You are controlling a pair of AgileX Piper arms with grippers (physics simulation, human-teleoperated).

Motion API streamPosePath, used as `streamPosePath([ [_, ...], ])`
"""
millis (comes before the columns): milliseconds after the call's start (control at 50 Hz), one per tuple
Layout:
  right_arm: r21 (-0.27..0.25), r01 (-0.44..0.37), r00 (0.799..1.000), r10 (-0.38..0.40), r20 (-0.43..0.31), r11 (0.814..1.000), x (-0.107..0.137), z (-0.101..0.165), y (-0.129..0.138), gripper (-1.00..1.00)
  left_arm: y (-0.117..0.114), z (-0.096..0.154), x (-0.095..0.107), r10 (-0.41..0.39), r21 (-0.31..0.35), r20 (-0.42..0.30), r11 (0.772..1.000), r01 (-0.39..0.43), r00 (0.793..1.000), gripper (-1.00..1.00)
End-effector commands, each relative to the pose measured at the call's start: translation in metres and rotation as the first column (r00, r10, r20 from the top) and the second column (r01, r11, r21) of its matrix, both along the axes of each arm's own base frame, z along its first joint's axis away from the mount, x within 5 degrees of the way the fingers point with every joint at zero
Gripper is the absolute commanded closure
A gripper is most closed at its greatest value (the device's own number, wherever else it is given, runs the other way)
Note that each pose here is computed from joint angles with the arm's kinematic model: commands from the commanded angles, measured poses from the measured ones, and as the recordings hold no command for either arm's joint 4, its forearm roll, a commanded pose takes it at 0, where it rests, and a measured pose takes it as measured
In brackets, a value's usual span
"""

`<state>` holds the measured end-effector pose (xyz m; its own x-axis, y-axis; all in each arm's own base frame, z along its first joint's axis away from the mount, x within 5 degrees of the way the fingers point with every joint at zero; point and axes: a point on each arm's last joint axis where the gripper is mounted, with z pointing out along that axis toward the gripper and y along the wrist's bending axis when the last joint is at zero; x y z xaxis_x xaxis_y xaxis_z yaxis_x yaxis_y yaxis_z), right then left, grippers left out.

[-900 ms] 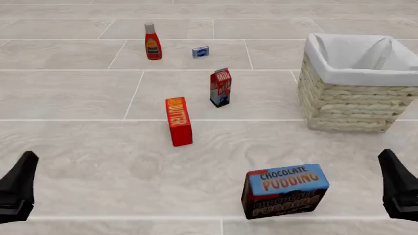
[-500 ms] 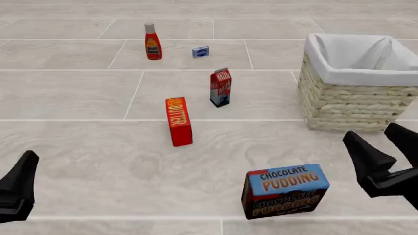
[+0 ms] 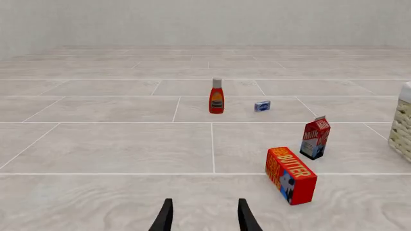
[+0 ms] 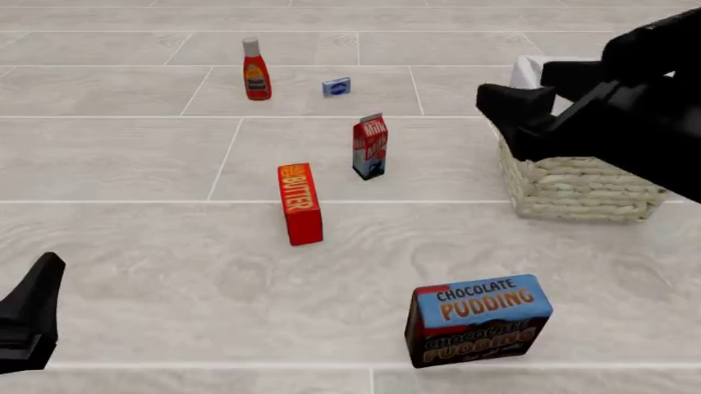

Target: Pick the milk and place it in the basket.

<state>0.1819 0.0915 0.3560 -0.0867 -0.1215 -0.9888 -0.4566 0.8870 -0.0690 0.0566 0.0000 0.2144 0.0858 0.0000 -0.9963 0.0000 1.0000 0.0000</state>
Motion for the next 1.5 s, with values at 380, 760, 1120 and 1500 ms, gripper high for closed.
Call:
streamPosePath([
  [380,-0.095,-0.106,0.979,0.087,-0.186,0.990,0.115,0.039,0.096,-1.00,0.000,0.000,0.000,0.000,0.000,0.000,1.000,0.000,1.000,-1.00],
  [760,-0.183,-0.066,0.970,0.020,-0.244,0.981,0.196,0.016,0.112,-1.00,0.000,0.000,0.000,0.000,0.000,0.000,1.000,0.000,1.000,-1.00],
  [1120,-0.238,-0.060,0.952,-0.015,-0.305,0.969,0.246,-0.023,0.121,-1.00,0.000,0.000,0.000,0.000,0.000,0.000,1.000,0.000,1.000,-1.00],
  [1500,-0.256,-0.057,0.928,-0.044,-0.371,0.965,0.285,-0.073,0.132,-1.00,0.000,0.000,0.000,0.000,0.000,0.000,1.000,0.000,1.000,-1.00],
])
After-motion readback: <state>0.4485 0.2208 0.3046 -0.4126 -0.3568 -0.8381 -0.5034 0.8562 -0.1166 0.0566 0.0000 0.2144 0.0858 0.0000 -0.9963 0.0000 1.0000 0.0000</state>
